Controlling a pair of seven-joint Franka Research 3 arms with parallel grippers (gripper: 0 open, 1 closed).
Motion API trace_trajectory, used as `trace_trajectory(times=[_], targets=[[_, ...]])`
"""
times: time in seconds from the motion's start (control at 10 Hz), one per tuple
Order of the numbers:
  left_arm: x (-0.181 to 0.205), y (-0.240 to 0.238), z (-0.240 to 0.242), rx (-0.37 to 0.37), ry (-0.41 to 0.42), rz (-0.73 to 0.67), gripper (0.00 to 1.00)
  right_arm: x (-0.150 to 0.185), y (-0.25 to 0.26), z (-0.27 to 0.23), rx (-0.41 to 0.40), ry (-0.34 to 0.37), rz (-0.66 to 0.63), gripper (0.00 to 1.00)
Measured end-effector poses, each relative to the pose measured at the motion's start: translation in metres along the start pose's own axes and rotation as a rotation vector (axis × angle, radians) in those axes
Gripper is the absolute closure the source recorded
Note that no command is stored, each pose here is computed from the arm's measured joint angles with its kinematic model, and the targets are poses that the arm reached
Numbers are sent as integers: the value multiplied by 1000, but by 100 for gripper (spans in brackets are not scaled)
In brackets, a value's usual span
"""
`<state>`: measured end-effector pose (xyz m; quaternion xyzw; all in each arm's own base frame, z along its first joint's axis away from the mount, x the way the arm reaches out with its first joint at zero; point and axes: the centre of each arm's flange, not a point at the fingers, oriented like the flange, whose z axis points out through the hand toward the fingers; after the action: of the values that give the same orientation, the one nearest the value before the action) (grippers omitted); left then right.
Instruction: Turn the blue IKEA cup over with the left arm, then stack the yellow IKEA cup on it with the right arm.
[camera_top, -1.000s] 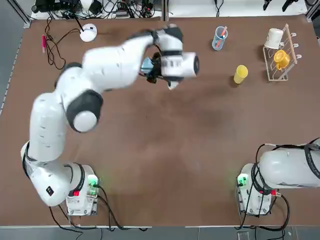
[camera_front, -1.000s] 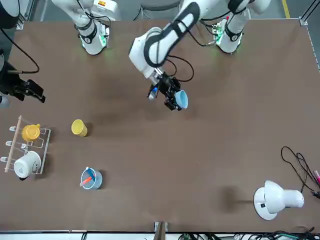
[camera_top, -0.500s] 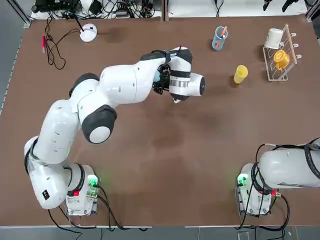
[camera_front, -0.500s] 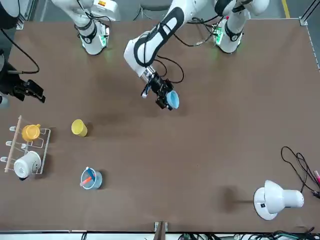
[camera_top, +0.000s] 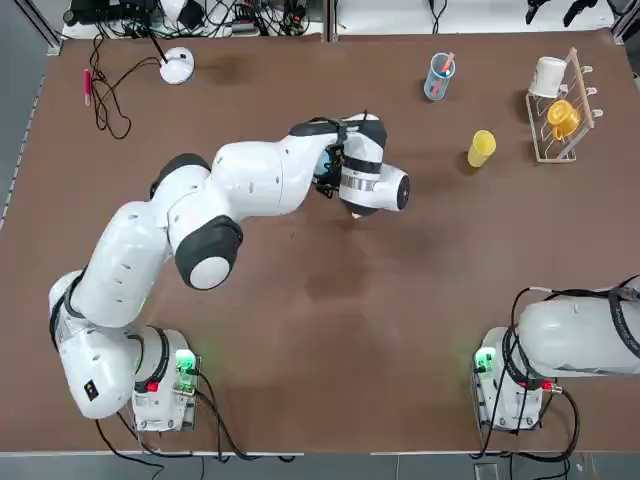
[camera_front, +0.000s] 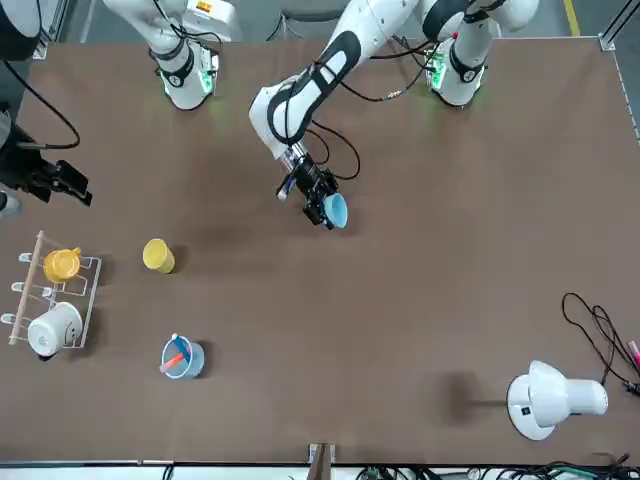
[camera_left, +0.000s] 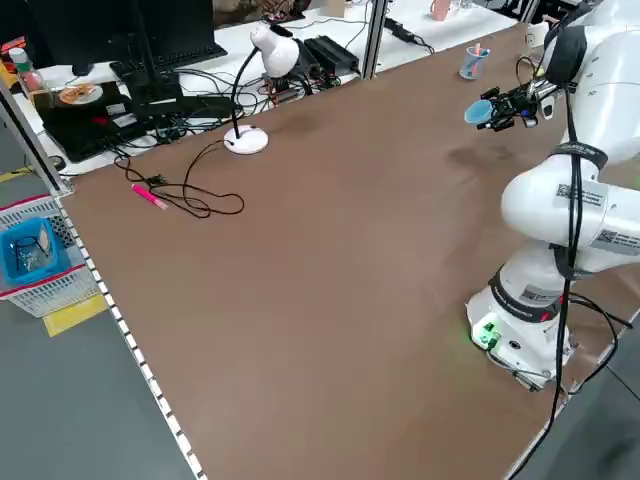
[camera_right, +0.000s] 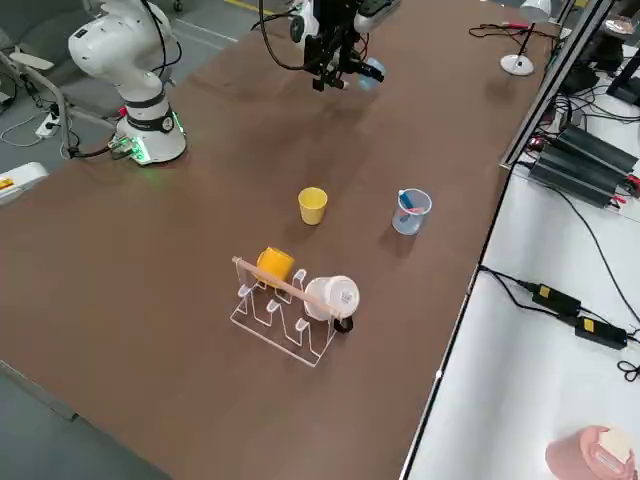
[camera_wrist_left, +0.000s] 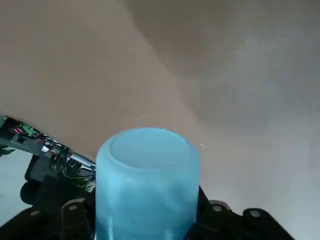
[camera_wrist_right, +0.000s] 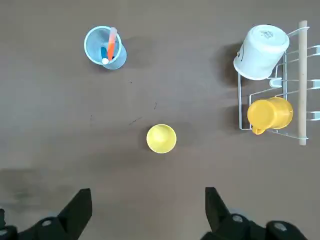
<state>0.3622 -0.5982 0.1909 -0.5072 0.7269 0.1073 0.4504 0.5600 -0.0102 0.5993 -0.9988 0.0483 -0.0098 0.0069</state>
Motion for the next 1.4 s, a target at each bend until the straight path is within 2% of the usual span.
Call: trace_trajectory(times=[0.1, 0.4, 0.5, 0.8, 1.4], targets=[[7, 4, 0, 18, -6, 12, 32, 0, 0, 0, 0, 0, 0, 0], [48, 40, -12, 140, -50, 88, 32, 0, 0, 5, 0, -5, 1, 0], [57, 48, -8, 153, -65, 100, 32, 0, 0, 8, 0, -7, 1, 0], [61, 47, 9, 170, -95, 108, 30, 1, 0, 8, 0, -2, 1, 0], [64, 48, 10, 172, -92, 89, 24, 1, 0, 9, 0, -5, 1, 0]])
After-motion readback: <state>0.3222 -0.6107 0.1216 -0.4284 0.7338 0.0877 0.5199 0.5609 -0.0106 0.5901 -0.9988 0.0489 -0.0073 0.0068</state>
